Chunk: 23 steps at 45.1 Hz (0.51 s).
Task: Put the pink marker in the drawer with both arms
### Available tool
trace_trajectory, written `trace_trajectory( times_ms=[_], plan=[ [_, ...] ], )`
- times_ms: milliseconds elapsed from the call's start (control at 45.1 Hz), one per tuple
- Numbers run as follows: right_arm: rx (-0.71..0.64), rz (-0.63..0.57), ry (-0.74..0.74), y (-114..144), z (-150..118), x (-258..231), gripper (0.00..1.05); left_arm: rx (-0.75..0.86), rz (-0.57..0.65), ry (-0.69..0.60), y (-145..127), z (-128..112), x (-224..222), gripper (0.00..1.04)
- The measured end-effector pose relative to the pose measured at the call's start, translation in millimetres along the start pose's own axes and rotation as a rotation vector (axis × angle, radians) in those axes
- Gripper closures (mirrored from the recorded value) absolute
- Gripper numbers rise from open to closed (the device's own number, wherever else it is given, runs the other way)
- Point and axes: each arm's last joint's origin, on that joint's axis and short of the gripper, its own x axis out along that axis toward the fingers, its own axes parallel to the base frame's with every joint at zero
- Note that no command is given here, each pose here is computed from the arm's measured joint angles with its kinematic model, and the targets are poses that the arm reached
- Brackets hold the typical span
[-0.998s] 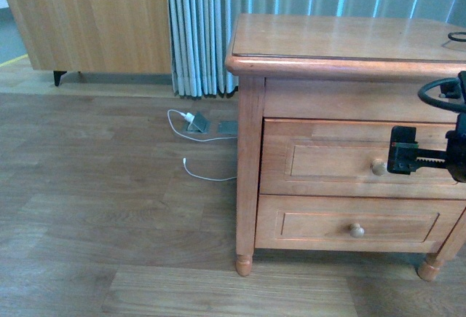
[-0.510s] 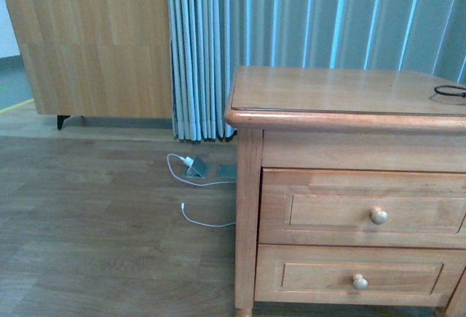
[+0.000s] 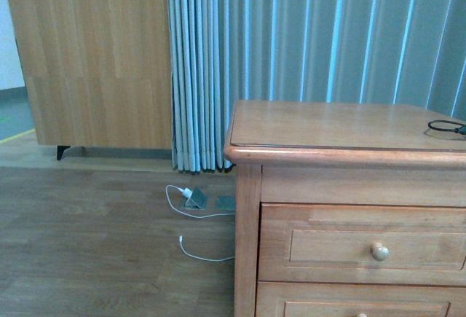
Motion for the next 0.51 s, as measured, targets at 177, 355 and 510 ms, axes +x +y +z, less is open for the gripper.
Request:
trace_trajectory(
  times_ms=[177,355,510],
  plan=[
    [-0.03,-0.05,-0.06,-0.1,-2.1,1.5,0.13,0.0,0.0,0.0,0.0,0.0,0.0,0.06],
    [-0.153,-0.201,-0.38,10.4,-9.2,-4.3,0.48,0.0,0.0,0.0,0.0,0.0,0.0,0.06],
    [-0.154,-0.196,-0.377,17.1,-18.7,-6.2,0.8,0.0,0.0,0.0,0.0,0.0,0.0,0.06]
  ],
)
